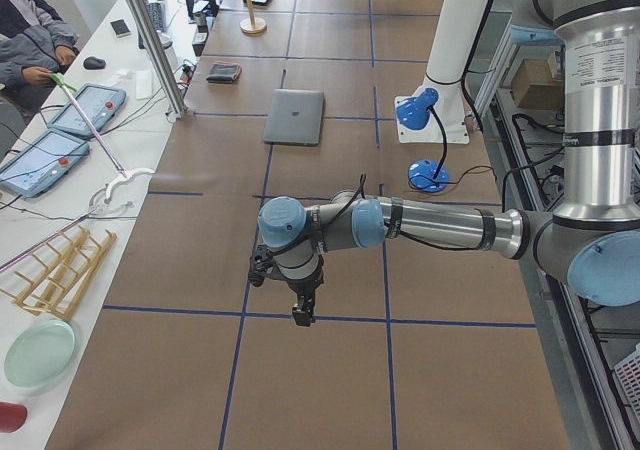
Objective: Close laptop
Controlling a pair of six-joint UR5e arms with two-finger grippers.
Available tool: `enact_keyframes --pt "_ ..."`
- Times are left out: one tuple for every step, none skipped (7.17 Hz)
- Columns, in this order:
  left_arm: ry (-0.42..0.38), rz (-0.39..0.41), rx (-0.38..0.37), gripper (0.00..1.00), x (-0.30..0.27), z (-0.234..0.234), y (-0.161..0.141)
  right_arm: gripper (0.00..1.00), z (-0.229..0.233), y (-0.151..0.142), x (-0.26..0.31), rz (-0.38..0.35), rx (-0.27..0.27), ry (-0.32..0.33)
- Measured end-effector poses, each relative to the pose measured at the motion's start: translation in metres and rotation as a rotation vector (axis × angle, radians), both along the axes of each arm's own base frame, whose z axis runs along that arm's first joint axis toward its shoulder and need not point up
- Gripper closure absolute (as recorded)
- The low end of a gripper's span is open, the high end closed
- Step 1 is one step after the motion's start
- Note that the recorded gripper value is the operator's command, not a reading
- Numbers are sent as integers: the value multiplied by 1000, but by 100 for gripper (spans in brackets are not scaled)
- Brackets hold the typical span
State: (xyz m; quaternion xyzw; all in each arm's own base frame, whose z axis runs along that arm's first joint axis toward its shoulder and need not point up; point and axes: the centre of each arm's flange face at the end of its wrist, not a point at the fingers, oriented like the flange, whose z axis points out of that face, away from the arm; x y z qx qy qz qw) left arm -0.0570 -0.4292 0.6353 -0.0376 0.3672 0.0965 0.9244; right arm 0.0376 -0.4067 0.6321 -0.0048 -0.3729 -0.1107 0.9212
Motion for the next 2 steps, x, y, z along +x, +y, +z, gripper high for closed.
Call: enact_keyframes --pt "0 0 1 0 0 -1 0 1 0 0 0 0 1 0" --pt "0 0 3 1 0 -1 0 1 -1 0 0 0 1 0"
